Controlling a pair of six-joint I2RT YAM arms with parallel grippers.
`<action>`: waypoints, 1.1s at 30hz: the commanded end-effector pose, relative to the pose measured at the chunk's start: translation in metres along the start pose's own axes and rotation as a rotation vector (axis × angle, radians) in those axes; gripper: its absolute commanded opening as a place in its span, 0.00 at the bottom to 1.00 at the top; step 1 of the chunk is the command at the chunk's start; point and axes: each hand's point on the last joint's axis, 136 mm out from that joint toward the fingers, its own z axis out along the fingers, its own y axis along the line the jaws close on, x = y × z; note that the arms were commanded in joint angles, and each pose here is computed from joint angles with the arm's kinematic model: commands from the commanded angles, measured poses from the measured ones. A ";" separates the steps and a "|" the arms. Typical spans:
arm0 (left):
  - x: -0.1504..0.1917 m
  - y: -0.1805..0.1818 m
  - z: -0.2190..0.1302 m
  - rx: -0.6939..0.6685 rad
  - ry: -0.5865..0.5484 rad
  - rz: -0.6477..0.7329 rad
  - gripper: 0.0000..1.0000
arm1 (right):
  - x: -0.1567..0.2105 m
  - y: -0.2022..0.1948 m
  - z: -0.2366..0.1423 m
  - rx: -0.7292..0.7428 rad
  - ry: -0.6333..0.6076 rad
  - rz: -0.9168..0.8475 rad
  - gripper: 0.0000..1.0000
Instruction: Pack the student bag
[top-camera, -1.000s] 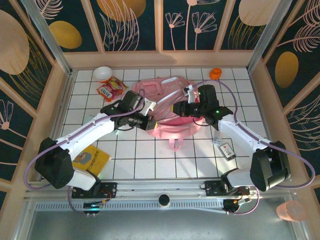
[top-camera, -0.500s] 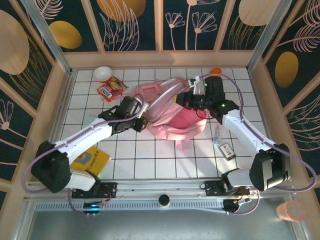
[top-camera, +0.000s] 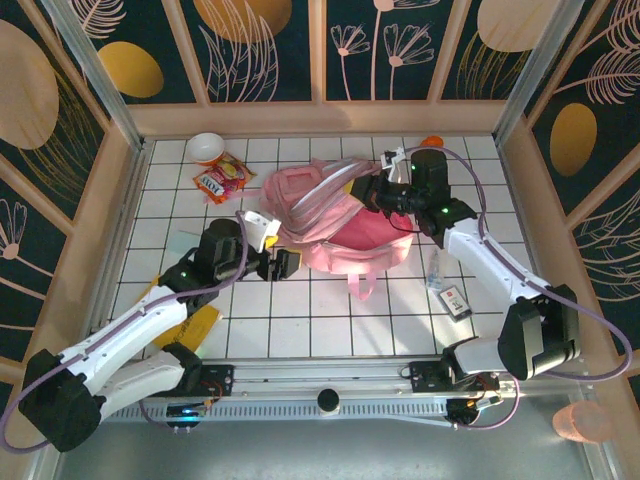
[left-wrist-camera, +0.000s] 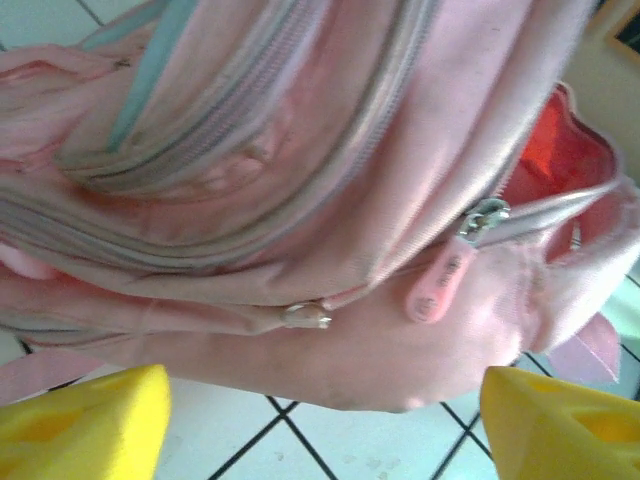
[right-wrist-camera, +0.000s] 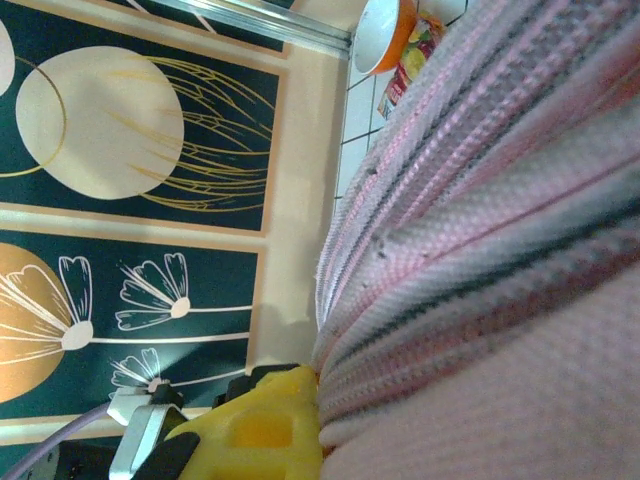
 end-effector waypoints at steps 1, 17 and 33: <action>-0.032 0.013 -0.003 -0.100 -0.125 0.231 0.84 | -0.004 0.042 -0.004 -0.109 0.023 -0.095 0.00; -0.035 0.029 0.033 -0.166 -0.113 0.578 0.90 | 0.005 0.045 -0.001 -0.144 0.084 -0.074 0.00; -0.081 -0.007 0.043 -0.003 -0.207 0.584 0.00 | 0.012 0.030 0.011 -0.102 -0.077 0.053 0.55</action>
